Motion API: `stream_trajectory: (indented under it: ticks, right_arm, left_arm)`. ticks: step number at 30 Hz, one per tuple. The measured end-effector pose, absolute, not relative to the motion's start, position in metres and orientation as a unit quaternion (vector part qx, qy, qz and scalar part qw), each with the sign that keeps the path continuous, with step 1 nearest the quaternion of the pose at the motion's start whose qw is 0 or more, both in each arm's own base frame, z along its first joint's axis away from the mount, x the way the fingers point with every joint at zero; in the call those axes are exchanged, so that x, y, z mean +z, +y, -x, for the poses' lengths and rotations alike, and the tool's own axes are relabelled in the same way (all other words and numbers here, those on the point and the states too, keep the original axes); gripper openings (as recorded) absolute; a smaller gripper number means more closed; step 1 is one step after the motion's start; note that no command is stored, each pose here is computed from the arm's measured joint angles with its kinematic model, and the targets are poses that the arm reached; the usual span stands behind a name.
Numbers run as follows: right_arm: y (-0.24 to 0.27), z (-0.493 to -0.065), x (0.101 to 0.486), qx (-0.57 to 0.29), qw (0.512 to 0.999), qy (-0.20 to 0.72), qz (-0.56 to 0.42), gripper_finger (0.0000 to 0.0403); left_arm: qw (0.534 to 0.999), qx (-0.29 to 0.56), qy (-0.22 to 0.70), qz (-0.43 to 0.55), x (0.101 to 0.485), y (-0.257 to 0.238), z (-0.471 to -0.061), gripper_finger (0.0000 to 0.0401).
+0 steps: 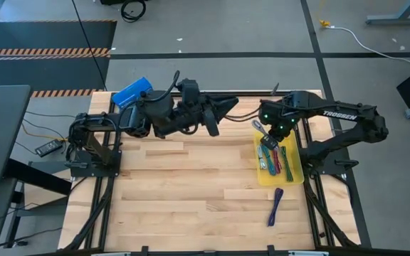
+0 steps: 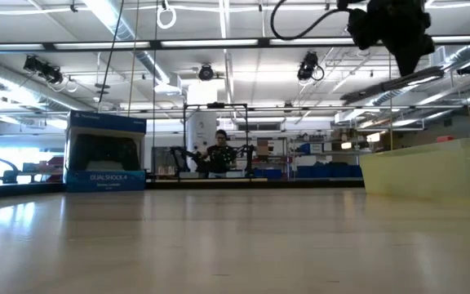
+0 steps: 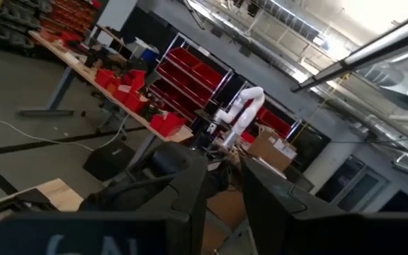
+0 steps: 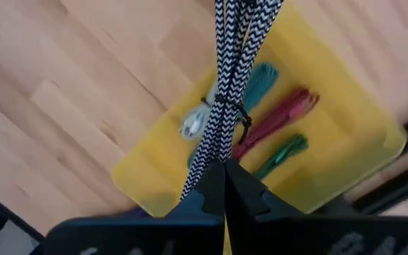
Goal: Pick and place USB-C Cables
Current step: Put the gray USB cable into the yellow container
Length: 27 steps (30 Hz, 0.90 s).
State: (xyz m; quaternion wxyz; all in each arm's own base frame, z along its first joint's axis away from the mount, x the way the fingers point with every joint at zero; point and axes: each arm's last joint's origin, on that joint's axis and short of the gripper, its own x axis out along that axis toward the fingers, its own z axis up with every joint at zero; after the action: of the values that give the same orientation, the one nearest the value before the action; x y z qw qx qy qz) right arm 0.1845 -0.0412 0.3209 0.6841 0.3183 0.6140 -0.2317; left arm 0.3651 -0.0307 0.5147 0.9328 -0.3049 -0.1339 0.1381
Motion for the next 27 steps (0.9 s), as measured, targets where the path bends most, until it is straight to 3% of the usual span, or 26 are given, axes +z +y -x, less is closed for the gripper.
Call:
stream_trajectory:
  ticks: [8,19,27]
  right_arm:
    - [-0.024,-0.175,0.308,-0.27,0.67,0.563,-0.401,0.0]
    - [-0.023,-0.184,0.288,-0.314,0.63,0.545,-0.455,0.0]
    - [-0.019,-0.187,0.283,-0.337,0.615,0.529,-0.478,0.0]
  left_arm:
    - [0.941,0.133,-0.129,0.283,0.515,-0.029,-0.365,0.0094]
    - [0.968,0.008,-0.06,0.244,0.508,-0.037,-0.368,0.0094]
    - [0.968,0.007,-0.047,0.248,0.506,-0.038,-0.368,0.0094]
